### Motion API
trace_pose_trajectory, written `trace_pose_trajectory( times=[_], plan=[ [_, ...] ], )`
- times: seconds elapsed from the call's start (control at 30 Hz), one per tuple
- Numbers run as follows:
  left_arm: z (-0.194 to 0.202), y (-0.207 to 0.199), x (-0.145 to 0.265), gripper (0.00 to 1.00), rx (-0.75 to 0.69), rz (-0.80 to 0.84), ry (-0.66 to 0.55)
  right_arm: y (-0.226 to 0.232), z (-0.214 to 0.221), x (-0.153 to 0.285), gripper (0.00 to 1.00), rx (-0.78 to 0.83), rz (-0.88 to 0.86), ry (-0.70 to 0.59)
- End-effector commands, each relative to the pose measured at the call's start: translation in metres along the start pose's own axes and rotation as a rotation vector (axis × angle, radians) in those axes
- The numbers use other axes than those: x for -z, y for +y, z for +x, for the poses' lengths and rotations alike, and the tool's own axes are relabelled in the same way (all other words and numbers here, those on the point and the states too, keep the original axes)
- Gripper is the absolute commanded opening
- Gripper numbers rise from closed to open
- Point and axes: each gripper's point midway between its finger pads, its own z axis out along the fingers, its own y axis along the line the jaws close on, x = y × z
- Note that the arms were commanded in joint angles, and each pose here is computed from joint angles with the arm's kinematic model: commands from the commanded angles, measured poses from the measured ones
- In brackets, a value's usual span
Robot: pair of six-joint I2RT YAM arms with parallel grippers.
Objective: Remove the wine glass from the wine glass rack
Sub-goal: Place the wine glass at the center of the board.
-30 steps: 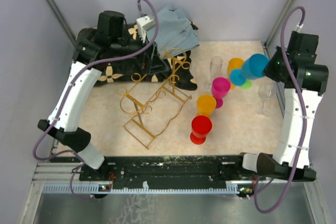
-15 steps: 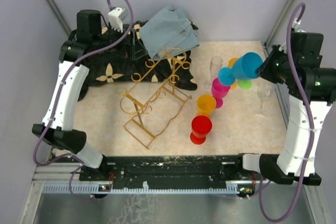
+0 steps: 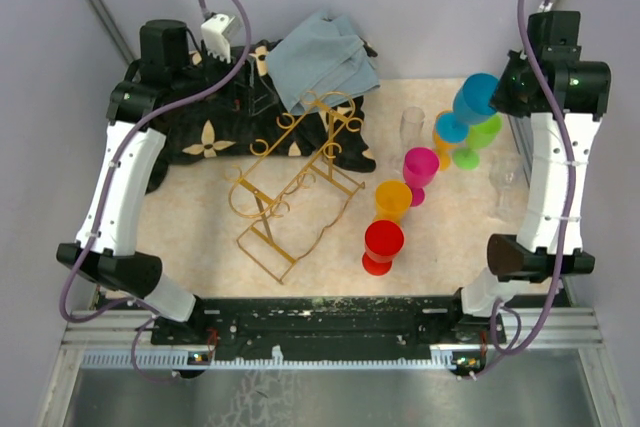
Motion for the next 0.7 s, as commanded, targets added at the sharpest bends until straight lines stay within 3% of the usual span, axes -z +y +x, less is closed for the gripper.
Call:
trace_pose_trajectory(
  times=[0.0,0.23,0.67],
  plan=[
    [-0.003,-0.003,0.010,0.99,-0.034,-0.010,-0.022,-0.017,-0.005,0.013,0.00,0.001,0.080,-0.060],
    [-0.001,-0.005,0.009,0.99,-0.028,0.006,-0.018,-0.035,0.027,-0.005,0.00,0.021,0.157,-0.002],
    [0.001,-0.013,0.018,0.99,-0.035,0.020,-0.009,-0.041,0.097,-0.113,0.00,0.008,0.205,0.153]
  ],
)
